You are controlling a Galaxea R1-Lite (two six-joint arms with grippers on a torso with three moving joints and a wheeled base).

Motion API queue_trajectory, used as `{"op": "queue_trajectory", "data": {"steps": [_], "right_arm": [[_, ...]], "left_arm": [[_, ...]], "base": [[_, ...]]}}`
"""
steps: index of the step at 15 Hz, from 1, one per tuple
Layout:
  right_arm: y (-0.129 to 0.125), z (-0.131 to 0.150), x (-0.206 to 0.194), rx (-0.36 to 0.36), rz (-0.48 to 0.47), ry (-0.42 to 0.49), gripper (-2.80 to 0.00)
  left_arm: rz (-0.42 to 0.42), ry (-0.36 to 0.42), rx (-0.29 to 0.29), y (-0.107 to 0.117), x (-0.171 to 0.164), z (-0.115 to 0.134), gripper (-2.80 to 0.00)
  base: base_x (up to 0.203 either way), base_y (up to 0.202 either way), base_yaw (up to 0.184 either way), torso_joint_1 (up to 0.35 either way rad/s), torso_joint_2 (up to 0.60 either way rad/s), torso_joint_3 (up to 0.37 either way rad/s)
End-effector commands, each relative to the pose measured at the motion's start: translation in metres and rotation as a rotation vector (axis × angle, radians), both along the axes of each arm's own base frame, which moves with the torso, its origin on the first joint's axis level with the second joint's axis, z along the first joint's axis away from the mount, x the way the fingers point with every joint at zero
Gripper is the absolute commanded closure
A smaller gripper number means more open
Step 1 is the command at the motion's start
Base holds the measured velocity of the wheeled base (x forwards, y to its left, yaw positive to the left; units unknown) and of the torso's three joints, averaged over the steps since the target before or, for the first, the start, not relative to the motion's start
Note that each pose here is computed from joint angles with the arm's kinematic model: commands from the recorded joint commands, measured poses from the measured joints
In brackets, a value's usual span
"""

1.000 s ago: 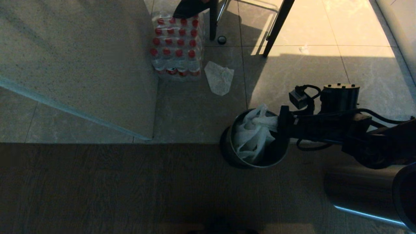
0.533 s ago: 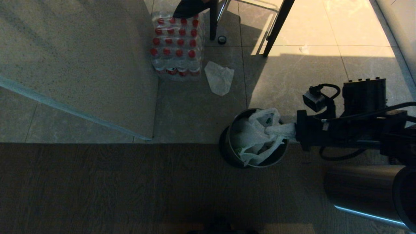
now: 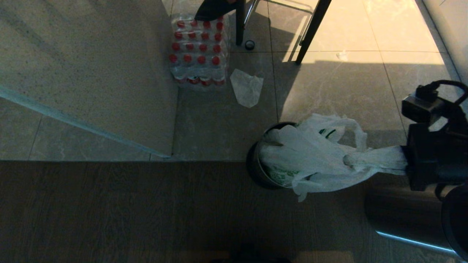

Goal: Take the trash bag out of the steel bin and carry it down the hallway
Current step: Pick up the trash bag

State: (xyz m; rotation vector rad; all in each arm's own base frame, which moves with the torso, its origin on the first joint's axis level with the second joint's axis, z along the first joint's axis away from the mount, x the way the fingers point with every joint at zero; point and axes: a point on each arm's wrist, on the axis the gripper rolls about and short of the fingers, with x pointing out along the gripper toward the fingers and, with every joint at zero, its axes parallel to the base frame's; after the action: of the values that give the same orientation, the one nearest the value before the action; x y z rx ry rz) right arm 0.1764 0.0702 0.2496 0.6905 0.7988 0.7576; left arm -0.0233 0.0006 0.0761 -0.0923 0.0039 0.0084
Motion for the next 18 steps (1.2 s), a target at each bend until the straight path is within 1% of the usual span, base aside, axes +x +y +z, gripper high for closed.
{"op": "queue_trajectory", "data": {"steps": [1,3,5,6,10,12,15,18], "right_arm": [[-0.010,0.028,-0.031,0.019,0.004,-0.049,0.00],[-0.013,0.041,-0.042,0.014,-0.008,-0.061,0.00],[-0.016,0.055,-0.046,-0.007,-0.055,-0.089,0.00],[-0.017,0.064,-0.049,-0.012,-0.062,-0.101,0.00],[-0.020,0.105,-0.063,0.001,-0.054,-0.159,0.00],[-0.021,0.118,-0.071,0.001,-0.040,-0.159,0.00],[-0.024,0.126,-0.085,-0.008,-0.029,-0.140,0.00],[-0.027,0.120,-0.093,-0.015,-0.028,-0.125,0.00]], "left_arm": [[0.001,0.000,-0.001,0.000,0.000,0.000,0.00],[0.001,0.000,-0.001,0.000,0.000,0.000,0.00],[0.001,0.000,-0.001,0.000,0.000,0.000,0.00],[0.001,0.000,-0.001,0.000,0.000,0.000,0.00],[0.001,0.000,-0.001,0.000,0.000,0.000,0.00],[0.001,0.000,-0.001,0.000,0.000,0.000,0.00],[0.001,0.000,-0.001,0.000,0.000,0.000,0.00],[0.001,0.000,-0.001,0.000,0.000,0.000,0.00]], "base": [[0.000,0.000,0.000,0.000,0.00,0.000],[0.000,0.000,0.000,0.000,0.00,0.000],[0.000,0.000,0.000,0.000,0.00,0.000],[0.000,0.000,0.000,0.000,0.00,0.000],[0.000,0.000,0.000,0.000,0.00,0.000],[0.000,0.000,0.000,0.000,0.00,0.000],[0.000,0.000,0.000,0.000,0.00,0.000],[0.000,0.000,0.000,0.000,0.00,0.000]]}}
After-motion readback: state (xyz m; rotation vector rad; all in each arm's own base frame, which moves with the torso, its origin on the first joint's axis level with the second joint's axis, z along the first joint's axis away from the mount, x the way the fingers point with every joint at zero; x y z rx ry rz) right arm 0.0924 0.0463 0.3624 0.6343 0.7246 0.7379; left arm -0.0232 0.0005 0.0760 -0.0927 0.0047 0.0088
